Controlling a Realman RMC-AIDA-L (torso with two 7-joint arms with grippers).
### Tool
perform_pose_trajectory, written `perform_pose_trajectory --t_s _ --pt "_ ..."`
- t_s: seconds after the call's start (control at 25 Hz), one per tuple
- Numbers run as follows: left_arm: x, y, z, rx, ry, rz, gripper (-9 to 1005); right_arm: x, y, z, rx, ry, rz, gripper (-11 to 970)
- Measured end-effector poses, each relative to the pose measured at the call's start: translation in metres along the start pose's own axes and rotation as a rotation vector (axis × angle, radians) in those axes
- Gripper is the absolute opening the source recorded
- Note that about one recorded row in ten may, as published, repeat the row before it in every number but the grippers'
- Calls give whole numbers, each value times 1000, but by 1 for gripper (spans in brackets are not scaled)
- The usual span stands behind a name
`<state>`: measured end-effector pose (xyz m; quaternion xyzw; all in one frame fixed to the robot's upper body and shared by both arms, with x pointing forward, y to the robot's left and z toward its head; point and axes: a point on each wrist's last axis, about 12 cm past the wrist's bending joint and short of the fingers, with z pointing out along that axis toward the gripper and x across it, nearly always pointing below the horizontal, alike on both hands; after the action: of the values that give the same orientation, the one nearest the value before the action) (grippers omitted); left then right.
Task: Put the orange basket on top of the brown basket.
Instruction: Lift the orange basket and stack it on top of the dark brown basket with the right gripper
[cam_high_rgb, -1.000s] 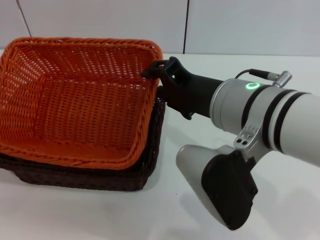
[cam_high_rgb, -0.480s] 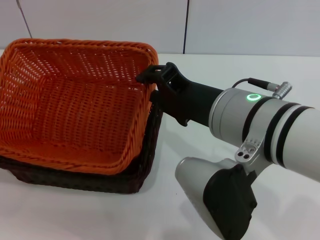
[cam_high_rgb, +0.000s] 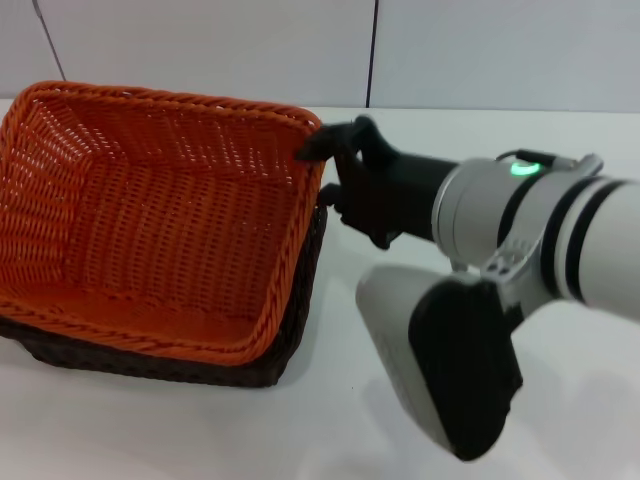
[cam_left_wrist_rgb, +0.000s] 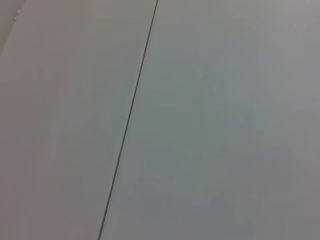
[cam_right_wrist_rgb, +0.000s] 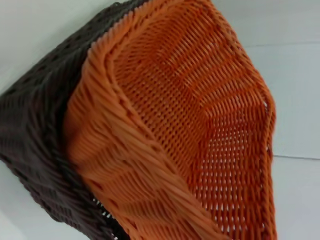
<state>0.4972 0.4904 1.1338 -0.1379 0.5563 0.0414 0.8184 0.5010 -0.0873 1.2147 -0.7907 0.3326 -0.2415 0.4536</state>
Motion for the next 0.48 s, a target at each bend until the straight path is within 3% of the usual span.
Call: perform_pose_trajectory --t_s 0.36,0.48 --pt "-3 4 -1 -11 -8 2 408 5 -10 0 55 12 47 439" --pt "-4 6 0 -13 -7 6 408 7 -18 -10 62 22 87 441"
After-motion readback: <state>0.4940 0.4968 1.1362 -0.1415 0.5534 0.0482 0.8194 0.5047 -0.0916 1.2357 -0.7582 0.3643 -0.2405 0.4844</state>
